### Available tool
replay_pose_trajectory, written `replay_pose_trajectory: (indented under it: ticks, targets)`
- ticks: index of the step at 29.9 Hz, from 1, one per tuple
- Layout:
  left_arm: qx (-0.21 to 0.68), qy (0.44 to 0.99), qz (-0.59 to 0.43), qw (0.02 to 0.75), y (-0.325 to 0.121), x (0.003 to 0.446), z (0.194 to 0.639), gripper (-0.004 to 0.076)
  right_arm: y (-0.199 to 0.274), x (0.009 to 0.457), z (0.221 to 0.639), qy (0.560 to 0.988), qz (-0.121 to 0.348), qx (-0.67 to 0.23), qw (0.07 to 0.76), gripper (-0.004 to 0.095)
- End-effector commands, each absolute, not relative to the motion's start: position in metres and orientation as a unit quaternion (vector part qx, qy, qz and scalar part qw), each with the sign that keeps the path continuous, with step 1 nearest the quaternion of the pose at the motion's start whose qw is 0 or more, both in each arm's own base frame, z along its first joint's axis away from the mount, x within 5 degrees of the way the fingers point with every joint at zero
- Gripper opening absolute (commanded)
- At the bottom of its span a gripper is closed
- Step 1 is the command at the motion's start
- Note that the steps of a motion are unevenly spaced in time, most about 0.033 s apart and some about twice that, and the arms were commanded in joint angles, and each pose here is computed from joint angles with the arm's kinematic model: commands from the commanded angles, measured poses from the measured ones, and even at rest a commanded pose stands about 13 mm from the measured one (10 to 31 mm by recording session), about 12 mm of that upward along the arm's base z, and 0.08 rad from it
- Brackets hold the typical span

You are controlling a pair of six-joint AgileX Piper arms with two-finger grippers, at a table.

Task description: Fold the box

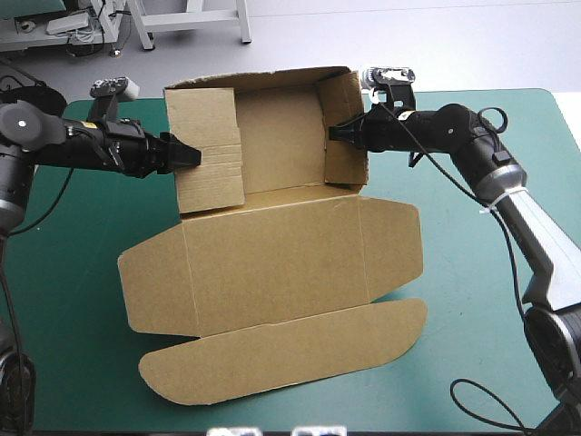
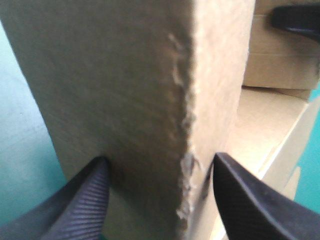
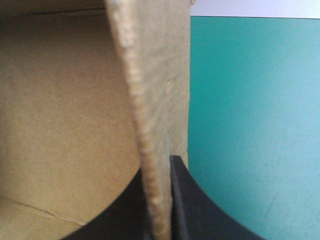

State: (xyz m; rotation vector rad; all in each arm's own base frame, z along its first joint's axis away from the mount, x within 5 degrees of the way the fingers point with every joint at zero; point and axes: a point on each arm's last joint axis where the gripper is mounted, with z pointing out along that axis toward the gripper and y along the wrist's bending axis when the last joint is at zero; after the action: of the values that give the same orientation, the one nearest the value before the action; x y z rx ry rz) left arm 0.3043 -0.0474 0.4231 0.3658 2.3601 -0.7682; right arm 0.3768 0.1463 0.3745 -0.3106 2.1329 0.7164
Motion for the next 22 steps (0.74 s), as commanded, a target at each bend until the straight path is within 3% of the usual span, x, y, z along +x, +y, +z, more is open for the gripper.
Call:
replay_pose_trajectory:
  ticks: [1, 4, 9, 17, 22]
  targets:
    - [0.128, 0.894, -0.304, 0.304, -0.052, 0.306, 0.428, 0.0433, 0.154, 0.356, 0.414, 0.818, 0.338, -0.113, 0.452, -0.001]
    - [0.117, 0.904, -0.279, 0.302, -0.048, 0.315, 0.42, 0.0342, 0.152, 0.352, 0.415, 0.826, 0.325, -0.123, 0.444, -0.001]
    - [0.097, 0.899, -0.268, 0.331, -0.045, 0.324, 0.419, 0.0005, 0.149, 0.343, 0.416, 0.842, 0.3, -0.14, 0.426, -0.0009]
    - [0.082, 0.88, -0.31, 0.35, -0.05, 0.326, 0.426, -0.0009, 0.149, 0.337, 0.409, 0.859, 0.285, -0.162, 0.392, -0.0008]
    - [0.089, 0.879, -0.328, 0.335, -0.058, 0.323, 0.426, -0.0009, 0.141, 0.334, 0.398, 0.891, 0.227, -0.174, 0.352, -0.0007]
